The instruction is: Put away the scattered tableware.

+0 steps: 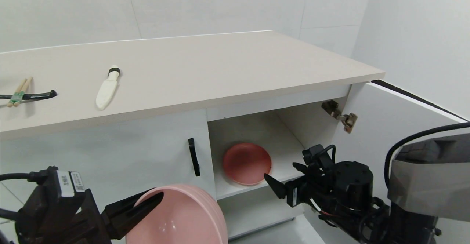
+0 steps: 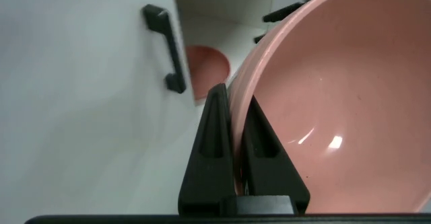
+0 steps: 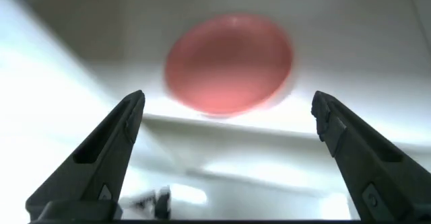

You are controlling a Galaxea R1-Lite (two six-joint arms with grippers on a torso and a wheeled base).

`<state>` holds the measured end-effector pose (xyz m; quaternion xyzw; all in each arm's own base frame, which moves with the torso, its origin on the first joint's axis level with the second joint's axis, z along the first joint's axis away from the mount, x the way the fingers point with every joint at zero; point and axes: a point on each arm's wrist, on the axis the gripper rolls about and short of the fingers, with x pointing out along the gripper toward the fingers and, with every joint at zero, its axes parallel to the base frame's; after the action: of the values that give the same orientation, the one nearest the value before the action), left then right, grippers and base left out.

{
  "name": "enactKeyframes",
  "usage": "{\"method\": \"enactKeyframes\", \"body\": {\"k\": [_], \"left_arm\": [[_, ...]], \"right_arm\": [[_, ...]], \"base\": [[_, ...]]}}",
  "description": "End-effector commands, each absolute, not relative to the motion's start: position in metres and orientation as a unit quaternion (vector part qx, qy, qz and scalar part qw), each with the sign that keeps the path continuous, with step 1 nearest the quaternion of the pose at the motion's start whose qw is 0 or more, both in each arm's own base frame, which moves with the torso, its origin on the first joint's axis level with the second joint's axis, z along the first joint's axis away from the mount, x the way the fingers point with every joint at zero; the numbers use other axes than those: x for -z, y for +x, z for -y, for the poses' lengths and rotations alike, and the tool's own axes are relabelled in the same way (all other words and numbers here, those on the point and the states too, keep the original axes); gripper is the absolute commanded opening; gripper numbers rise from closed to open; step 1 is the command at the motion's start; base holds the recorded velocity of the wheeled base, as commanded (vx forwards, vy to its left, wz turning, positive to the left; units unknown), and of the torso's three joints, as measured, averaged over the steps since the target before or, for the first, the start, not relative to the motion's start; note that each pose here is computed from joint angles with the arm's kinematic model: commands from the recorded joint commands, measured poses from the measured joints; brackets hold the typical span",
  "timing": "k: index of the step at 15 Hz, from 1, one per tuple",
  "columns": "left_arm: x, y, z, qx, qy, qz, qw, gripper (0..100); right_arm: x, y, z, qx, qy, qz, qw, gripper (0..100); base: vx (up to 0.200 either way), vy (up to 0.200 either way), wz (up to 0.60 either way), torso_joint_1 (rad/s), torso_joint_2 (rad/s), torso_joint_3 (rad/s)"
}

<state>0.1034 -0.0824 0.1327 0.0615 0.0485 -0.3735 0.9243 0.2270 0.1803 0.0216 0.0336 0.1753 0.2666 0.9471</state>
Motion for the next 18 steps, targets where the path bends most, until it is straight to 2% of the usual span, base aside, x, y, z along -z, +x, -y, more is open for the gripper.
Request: {"method": "enactKeyframes", "body": {"k": [1, 4, 5, 9, 10, 11, 13, 14, 17, 18], "left_arm": [[-0.132, 0.102, 0.082, 0.374, 0.063, -0.048, 0.924, 0], [-0.125, 0.101, 0.083, 0.382, 0.105, -0.052, 0.917, 0], [-0.125, 0.101, 0.086, 0.391, 0.108, -0.053, 0.913, 0], [-0.128, 0.126, 0.114, 0.408, 0.125, -0.062, 0.902, 0], [-0.123, 0.131, 0.119, 0.412, 0.142, -0.068, 0.898, 0], [-0.112, 0.133, 0.131, 0.431, 0.172, -0.08, 0.882, 0], [-0.105, 0.136, 0.15, 0.456, 0.174, -0.066, 0.87, 0], [-0.103, 0.139, 0.157, 0.455, 0.172, -0.052, 0.872, 0], [-0.086, 0.151, 0.175, 0.386, 0.183, -0.015, 0.904, 0], [-0.075, 0.148, 0.176, 0.378, 0.203, -0.036, 0.903, 0]], "right_arm": [[-0.049, 0.199, -0.18, -0.288, 0.037, -0.148, 0.945, 100], [-0.045, 0.172, -0.18, -0.316, 0.01, -0.172, 0.933, 100], [-0.045, 0.173, -0.179, -0.317, -0.002, -0.168, 0.933, 100], [-0.044, 0.173, -0.174, -0.313, -0.024, -0.167, 0.935, 100], [-0.049, 0.173, -0.173, -0.312, -0.019, -0.157, 0.937, 100], [-0.054, 0.174, -0.172, -0.31, -0.014, -0.149, 0.939, 100], [-0.055, 0.175, -0.169, -0.306, -0.013, -0.148, 0.941, 100], [-0.055, 0.175, -0.169, -0.306, -0.012, -0.147, 0.941, 100], [-0.057, 0.174, -0.167, -0.304, -0.016, -0.143, 0.942, 100], [-0.061, 0.175, -0.165, -0.302, -0.013, -0.136, 0.944, 100]], "base": [[0.2, 0.0, 0.0, 0.002, 0.0, 0.002], [0.0, 0.0, 0.0, 0.0, 0.0, 0.0], [0.0, 0.0, 0.0, 0.0, 0.0, 0.0], [0.0, 0.0, 0.0, 0.0, 0.0, 0.0], [0.0, 0.0, 0.0, 0.0, 0.0, 0.0], [0.0, 0.0, 0.0, 0.0, 0.0, 0.0], [0.0, 0.0, 0.0, 0.0, 0.0, 0.0], [0.0, 0.0, 0.0, 0.0, 0.0, 0.0], [0.0, 0.0, 0.0, 0.0, 0.0, 0.0], [0.0, 0.0, 0.0, 0.0, 0.0, 0.0]]}}
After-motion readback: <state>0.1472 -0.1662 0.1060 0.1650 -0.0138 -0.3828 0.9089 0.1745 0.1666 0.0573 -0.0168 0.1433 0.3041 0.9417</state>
